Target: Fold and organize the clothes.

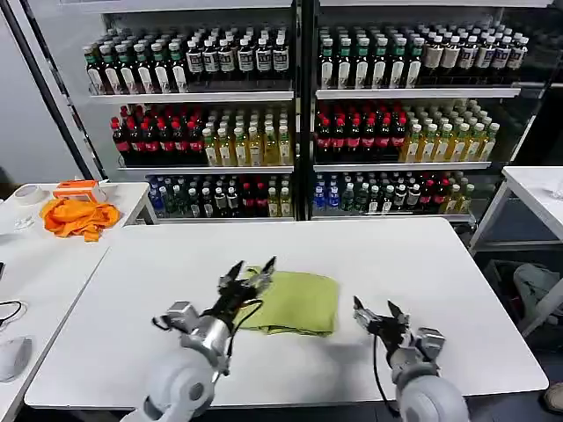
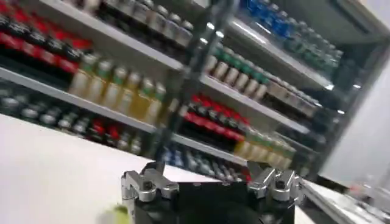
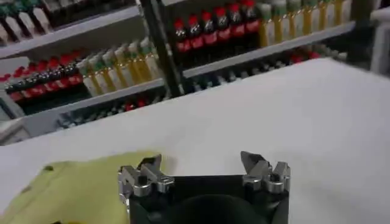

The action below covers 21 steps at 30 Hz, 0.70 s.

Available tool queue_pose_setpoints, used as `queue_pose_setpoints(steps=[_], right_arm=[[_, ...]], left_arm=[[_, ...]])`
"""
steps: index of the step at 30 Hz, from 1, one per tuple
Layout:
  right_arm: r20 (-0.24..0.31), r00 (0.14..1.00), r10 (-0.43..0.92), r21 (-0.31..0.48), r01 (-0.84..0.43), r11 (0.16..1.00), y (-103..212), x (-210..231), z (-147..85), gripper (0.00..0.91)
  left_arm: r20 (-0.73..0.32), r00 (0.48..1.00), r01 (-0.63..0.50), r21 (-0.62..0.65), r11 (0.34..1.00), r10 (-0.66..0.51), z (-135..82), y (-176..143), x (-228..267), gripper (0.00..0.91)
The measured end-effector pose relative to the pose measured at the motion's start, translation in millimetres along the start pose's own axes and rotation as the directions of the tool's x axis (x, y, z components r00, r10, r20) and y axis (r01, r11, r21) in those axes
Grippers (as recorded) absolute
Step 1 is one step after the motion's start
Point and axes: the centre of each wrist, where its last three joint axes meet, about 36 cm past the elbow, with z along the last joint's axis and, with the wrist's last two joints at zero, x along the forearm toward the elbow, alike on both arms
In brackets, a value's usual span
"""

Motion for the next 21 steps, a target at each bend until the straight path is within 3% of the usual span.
queue_pose_setpoints(steps=[7,8,12,13,15,21], right_arm=[[-0.06,0.998,-0.033,-0.044,0.03,0.999,23.0,-31.7,6.5,0.907],[-0.064,0.997,-0.036,-0.047,0.033,0.998,25.6,-34.9,6.7,0.836],[-0.084,0.995,-0.045,-0.051,0.041,0.998,34.5,-47.0,7.7,0.131],[-0.089,0.995,-0.046,-0.051,0.042,0.998,36.3,-49.4,8.0,0.06],[-0.099,0.994,-0.05,-0.054,0.045,0.998,40.1,-54.2,8.5,0.0],[-0.121,0.991,-0.061,-0.063,0.054,0.997,48.0,-65.4,8.4,0.0]], left_arm=[[0.036,0.996,0.077,-0.016,0.997,-0.076,0.5,16.1,25.3,0.907],[0.037,0.996,0.083,-0.018,0.996,-0.082,0.7,17.1,27.2,0.907],[0.046,0.994,0.103,-0.026,0.994,-0.101,0.6,20.5,33.1,0.907],[0.048,0.993,0.107,-0.029,0.994,-0.105,0.4,21.4,34.3,0.907],[0.049,0.993,0.113,-0.032,0.993,-0.111,0.4,22.8,36.4,0.907],[0.044,0.99,0.134,-0.037,0.99,-0.132,3.2,27.4,41.4,0.907]])
